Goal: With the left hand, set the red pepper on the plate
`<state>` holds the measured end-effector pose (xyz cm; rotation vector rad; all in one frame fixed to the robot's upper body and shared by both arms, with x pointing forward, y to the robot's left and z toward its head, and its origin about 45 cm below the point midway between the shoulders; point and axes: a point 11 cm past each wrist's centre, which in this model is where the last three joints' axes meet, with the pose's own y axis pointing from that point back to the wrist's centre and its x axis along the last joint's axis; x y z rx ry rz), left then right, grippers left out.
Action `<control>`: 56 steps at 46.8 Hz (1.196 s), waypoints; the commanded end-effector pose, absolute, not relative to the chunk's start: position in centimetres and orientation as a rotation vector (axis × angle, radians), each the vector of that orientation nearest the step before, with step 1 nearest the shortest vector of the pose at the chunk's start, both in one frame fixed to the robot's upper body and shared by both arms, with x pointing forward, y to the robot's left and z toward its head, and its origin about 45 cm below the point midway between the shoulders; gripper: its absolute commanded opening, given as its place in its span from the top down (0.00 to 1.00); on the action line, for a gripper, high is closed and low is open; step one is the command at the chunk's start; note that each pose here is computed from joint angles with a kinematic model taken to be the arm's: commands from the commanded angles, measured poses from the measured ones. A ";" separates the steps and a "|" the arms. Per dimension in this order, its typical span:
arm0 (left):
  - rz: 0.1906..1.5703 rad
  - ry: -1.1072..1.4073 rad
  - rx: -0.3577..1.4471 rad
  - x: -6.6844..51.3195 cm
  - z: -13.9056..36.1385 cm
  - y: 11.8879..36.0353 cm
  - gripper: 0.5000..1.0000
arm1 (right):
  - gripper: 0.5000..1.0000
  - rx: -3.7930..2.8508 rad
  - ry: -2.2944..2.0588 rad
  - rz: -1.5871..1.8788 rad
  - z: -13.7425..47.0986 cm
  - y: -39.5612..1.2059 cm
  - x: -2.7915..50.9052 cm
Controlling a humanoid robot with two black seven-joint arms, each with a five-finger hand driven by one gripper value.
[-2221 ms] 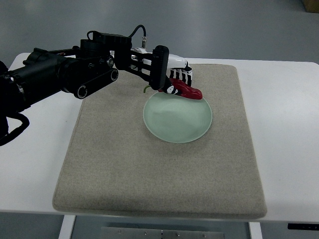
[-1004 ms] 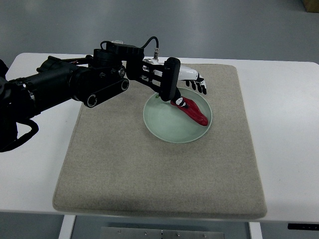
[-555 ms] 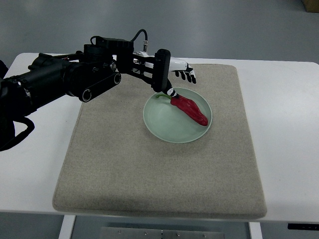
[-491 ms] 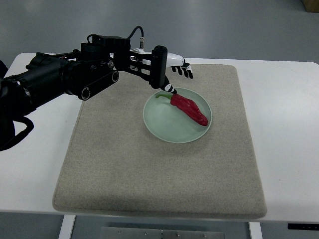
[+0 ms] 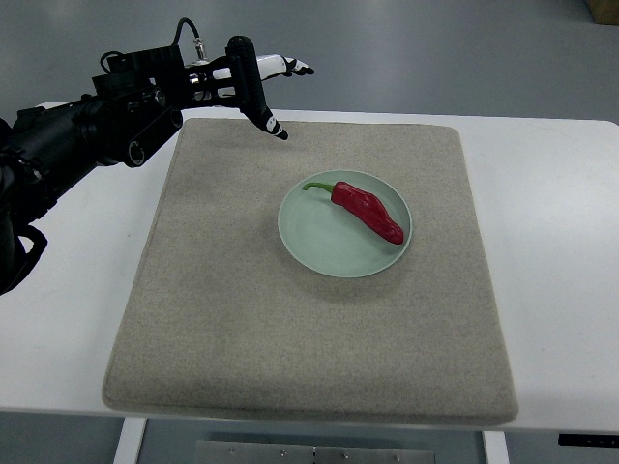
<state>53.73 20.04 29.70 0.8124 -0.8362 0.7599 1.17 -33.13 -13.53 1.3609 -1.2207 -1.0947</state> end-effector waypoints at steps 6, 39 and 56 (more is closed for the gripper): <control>0.851 -0.770 0.784 54.0 29.5 21.9 0.02 | 0.14 1.362 -1.222 -1.094 -13.5 -33.1 1.3; 1.305 -0.301 0.229 55.1 32.6 26.3 0.02 | 0.14 1.361 -1.221 -1.094 -13.5 -33.1 1.2; 1.521 0.036 0.099 54.5 28.6 28.3 0.02 | 0.14 1.362 -1.222 -1.094 -13.5 -33.1 1.3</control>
